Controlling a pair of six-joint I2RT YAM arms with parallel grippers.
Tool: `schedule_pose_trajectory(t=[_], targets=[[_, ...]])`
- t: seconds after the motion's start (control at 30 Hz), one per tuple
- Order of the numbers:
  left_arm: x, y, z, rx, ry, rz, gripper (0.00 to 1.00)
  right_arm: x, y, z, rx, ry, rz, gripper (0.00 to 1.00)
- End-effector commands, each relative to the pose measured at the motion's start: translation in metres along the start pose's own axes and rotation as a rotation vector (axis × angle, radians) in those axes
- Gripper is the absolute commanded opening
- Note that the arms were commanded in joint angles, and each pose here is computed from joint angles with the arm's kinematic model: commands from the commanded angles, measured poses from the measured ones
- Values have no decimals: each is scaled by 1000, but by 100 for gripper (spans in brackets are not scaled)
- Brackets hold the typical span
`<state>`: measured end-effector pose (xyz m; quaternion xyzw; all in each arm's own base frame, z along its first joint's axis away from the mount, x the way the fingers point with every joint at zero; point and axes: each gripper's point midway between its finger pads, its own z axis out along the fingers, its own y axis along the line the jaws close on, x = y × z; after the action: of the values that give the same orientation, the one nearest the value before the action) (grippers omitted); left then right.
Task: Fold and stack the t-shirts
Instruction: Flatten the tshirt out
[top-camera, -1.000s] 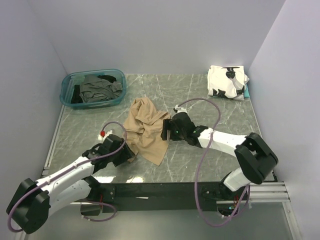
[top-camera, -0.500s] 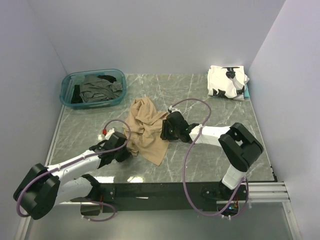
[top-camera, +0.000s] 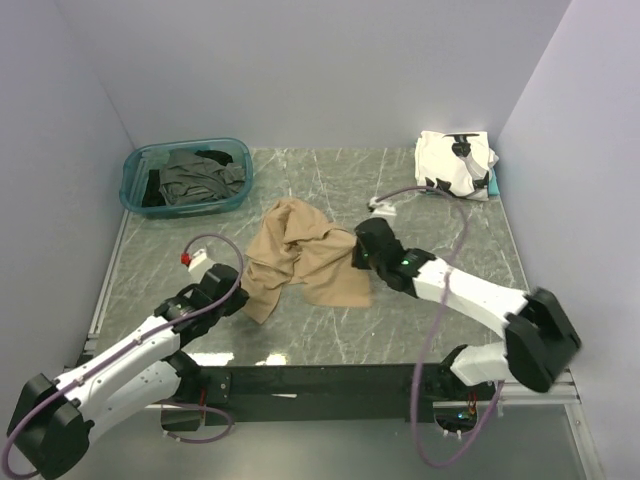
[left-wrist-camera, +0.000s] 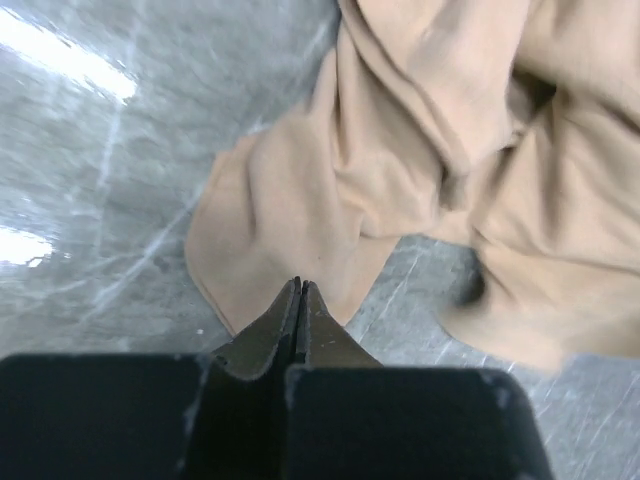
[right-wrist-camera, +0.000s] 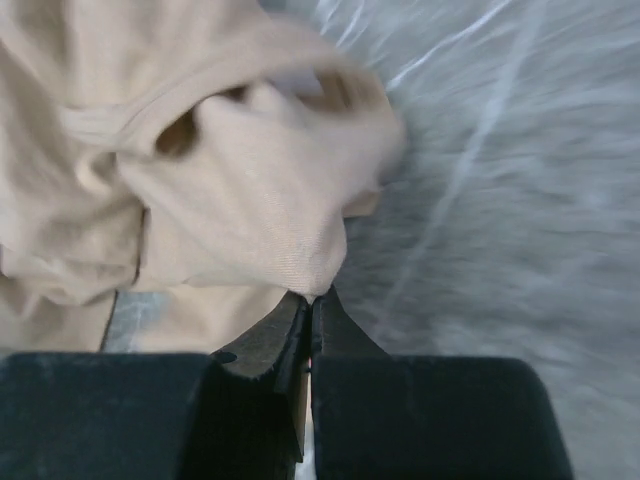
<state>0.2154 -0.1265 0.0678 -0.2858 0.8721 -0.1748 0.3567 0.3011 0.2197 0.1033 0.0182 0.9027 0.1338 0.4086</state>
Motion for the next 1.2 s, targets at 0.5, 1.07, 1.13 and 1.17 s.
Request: schedule_pose_trajectory(t=[0.5, 1.07, 1.13, 1.17], targets=[[30, -17, 13, -48, 164, 241, 84, -16, -72, -53, 95, -94, 63, 0], [43, 21, 50, -425, 197, 383, 47, -11, -82, -56, 107, -116, 73, 0], [46, 21, 51, -427, 208, 389, 33, -12, -84, -56, 110, -122, 78, 0], [46, 19, 51, -419, 209, 385, 25, -12, -85, -57, 110, -125, 81, 0]])
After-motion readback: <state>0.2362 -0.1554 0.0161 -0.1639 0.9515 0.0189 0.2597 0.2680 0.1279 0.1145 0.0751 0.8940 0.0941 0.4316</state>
